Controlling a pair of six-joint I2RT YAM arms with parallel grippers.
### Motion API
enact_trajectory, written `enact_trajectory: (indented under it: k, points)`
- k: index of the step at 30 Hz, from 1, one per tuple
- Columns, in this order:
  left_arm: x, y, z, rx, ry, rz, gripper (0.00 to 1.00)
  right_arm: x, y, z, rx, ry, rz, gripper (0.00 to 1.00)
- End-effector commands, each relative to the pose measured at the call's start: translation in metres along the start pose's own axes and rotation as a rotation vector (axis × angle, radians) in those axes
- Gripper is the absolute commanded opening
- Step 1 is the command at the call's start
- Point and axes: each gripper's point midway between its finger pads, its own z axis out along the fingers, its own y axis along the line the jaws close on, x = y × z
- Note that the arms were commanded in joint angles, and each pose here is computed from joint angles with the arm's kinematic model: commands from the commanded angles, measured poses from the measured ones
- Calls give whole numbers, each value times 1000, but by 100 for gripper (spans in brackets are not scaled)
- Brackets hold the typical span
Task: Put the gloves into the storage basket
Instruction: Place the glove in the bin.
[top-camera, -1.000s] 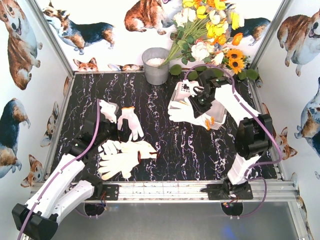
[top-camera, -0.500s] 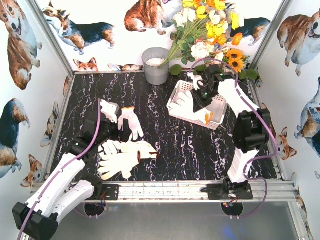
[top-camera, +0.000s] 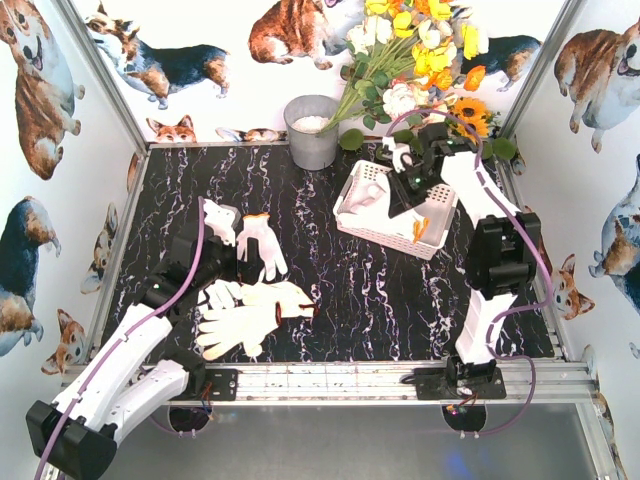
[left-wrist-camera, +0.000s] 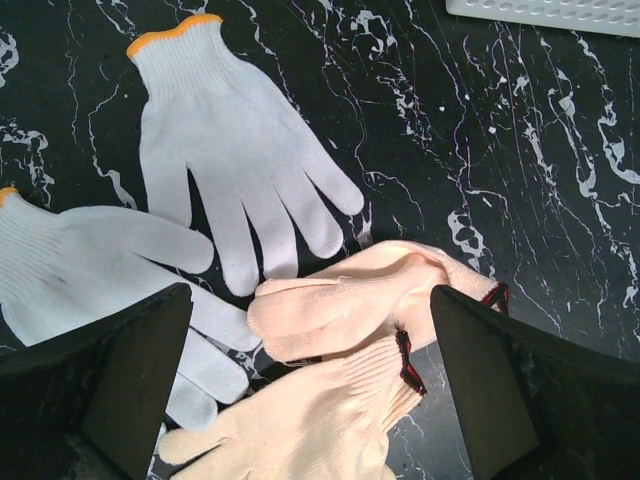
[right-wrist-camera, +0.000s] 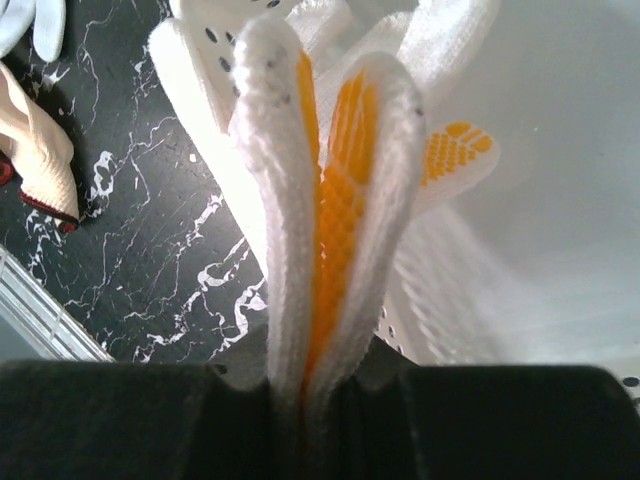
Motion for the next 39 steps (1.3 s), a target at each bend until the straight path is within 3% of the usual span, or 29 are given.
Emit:
enact_trajectory:
  k: [1, 20, 39]
  points:
    - [-2, 2, 2, 2, -9, 1, 100, -25, -7, -13, -1, -73, -30, 0]
    - [1, 3, 4, 2, 4, 2, 100, -49, 4, 1, -184, -95, -15, 0]
    - [1, 3, 4, 1, 5, 7, 100, 7, -39, 35, -25, 99, 39, 0]
